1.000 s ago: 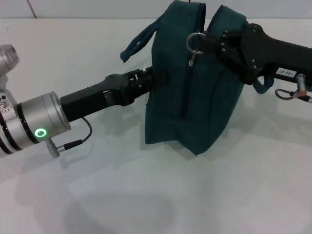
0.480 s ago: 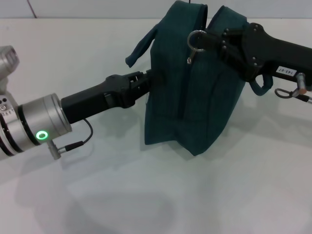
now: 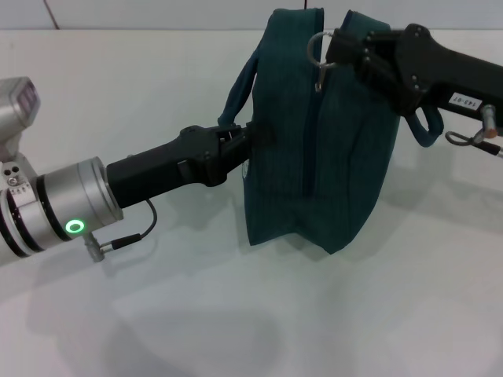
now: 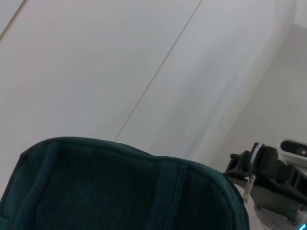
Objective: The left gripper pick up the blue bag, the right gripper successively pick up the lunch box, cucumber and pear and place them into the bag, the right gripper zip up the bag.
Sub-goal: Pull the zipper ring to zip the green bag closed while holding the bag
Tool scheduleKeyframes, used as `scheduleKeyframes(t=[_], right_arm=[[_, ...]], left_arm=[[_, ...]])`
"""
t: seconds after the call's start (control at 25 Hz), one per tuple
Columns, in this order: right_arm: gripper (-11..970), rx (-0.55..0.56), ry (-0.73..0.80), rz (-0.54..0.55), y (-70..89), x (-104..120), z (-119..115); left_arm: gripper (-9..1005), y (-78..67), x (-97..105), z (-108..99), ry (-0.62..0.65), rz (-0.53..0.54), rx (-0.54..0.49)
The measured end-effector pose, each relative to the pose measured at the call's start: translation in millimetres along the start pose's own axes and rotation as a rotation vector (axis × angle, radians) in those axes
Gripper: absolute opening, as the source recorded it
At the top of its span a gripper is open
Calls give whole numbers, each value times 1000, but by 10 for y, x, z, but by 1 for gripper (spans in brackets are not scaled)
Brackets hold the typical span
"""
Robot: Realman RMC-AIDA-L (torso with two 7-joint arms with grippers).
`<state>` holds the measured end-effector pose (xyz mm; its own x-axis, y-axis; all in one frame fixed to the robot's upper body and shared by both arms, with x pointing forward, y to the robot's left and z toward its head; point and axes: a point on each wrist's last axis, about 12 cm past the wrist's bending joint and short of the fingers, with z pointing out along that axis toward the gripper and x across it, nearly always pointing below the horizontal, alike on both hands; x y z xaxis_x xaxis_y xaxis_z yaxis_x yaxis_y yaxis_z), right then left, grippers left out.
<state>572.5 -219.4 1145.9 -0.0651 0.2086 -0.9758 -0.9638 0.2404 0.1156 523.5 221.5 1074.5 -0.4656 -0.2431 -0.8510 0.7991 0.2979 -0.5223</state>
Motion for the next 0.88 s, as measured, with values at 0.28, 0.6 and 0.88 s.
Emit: scheduleKeyframes(t=[0.28,0.6,0.88], right_arm=[[9,31,-15,3,-29,-18,-45],[9,140,14,75,-134,75,-70],[8,172,14,142,-182,74,-59]], left_arm=[[59,-18,38,10,19,14,11],[58,-47,87,-15,29,19,26],[57,-66,189,-33,48,20,28]])
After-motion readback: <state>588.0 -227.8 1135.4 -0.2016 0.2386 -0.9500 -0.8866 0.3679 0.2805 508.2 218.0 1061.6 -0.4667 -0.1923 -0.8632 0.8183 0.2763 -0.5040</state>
